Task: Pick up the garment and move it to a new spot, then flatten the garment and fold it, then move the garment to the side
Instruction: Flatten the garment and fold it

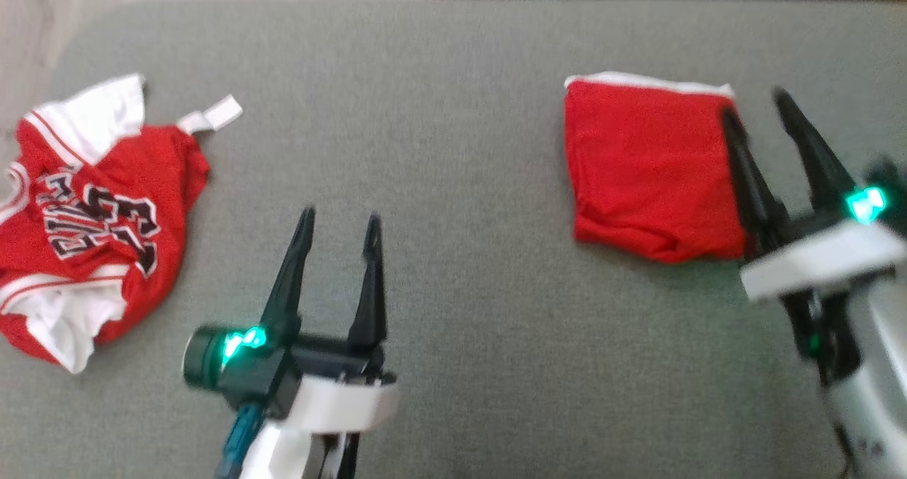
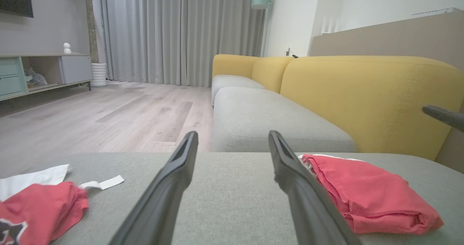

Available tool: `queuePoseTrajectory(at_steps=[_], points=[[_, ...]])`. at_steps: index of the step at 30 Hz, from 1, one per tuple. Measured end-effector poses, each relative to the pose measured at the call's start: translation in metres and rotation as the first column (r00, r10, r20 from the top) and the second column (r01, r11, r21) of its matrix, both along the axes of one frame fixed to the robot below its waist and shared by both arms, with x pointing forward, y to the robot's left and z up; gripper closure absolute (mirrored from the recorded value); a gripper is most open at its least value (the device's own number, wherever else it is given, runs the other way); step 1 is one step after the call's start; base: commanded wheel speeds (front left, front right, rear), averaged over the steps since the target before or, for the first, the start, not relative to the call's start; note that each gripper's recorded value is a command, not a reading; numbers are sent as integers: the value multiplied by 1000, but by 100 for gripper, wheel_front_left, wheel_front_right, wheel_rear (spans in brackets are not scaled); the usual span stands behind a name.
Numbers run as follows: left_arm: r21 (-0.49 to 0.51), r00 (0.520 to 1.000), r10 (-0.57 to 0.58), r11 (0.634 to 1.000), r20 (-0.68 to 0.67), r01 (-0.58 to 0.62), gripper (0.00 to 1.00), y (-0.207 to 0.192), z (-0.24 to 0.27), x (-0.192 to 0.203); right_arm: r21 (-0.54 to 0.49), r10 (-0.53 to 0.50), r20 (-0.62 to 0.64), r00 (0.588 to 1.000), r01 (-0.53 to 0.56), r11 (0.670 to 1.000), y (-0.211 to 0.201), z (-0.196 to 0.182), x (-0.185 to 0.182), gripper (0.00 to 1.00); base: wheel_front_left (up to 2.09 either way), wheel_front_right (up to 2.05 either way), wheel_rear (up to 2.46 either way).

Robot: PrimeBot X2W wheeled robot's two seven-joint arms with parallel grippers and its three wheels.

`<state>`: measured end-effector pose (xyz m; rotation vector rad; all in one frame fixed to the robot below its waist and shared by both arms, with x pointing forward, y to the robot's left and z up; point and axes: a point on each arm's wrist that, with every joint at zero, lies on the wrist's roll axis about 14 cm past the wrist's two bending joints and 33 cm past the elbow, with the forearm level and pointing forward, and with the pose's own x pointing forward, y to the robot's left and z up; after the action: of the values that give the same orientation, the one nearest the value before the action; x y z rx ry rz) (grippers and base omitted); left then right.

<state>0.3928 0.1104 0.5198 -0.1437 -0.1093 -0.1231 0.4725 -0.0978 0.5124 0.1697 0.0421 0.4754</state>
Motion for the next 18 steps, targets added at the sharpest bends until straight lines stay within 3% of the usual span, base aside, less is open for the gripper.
queuePoseTrajectory(at_steps=[6,12,18], points=[[-5,997,66,998,-27,-66,0,18,-5,-34,21,-160,52,986,159,987,-37,-10,-49,0,0,0,0],[27,990,132,991,-44,-130,0,36,-14,-69,-3,-181,117,977,183,983,-30,4,-97,0,0,0,0],[41,995,90,995,-47,-88,0,29,-18,-85,-26,-212,86,974,215,976,-31,-11,-130,0,0,0,0]])
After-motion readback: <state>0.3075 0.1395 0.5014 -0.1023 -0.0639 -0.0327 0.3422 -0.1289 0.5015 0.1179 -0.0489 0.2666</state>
